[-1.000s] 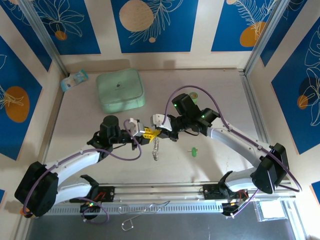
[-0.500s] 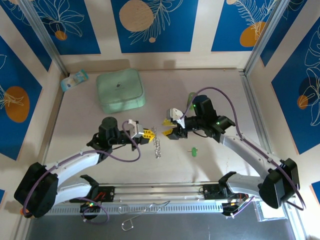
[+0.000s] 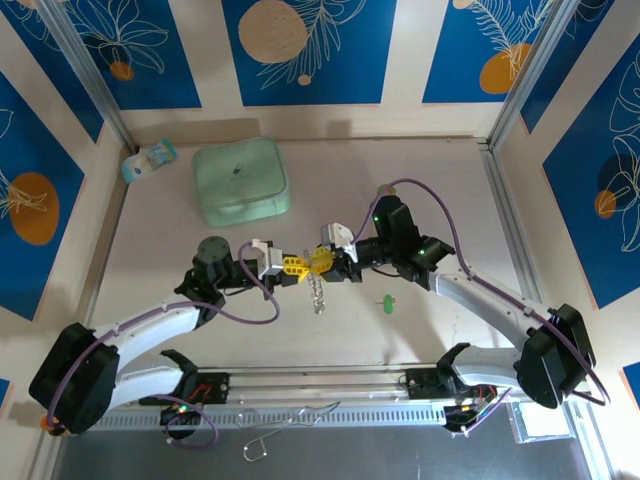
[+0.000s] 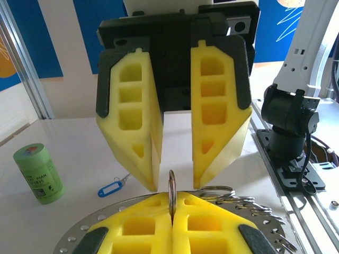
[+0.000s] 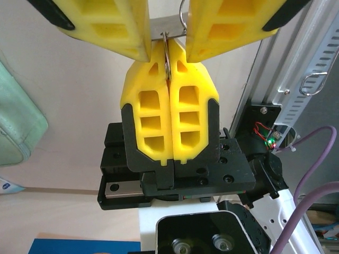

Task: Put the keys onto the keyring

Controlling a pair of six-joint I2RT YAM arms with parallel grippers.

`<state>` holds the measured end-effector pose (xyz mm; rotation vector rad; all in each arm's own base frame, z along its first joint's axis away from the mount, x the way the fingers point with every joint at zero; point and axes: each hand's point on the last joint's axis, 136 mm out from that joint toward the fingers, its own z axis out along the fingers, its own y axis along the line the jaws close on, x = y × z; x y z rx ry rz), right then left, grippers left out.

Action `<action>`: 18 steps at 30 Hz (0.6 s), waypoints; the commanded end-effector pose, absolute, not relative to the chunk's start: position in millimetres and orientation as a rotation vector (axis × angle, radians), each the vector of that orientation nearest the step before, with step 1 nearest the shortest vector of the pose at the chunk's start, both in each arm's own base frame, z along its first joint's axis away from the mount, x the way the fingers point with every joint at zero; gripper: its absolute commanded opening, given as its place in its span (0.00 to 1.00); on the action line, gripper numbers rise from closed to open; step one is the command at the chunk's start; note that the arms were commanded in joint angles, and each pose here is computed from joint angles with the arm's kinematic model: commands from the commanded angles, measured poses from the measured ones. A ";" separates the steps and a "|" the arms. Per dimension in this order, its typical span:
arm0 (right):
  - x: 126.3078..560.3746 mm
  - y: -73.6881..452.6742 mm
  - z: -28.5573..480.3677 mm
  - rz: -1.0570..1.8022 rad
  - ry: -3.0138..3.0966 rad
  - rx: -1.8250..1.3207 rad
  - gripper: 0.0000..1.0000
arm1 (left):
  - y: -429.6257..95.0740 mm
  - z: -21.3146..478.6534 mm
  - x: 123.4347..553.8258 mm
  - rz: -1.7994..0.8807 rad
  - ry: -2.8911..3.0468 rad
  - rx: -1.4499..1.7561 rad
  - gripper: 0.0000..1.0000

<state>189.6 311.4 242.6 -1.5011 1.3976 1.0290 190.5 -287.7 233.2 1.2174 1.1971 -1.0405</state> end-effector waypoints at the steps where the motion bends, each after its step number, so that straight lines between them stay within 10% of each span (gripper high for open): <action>1: 191.1 316.7 244.7 1.025 1.383 -1.503 0.23 | -290.1 241.7 179.7 -1.077 1.119 1.238 0.00; 12: 192.1 314.5 240.0 0.970 1.403 -1.549 0.00 | -289.4 241.5 181.1 -1.063 1.121 1.229 0.00; 18: 193.7 308.2 240.6 0.884 1.437 -1.611 0.00 | -285.4 227.2 190.8 -0.975 1.243 1.251 0.21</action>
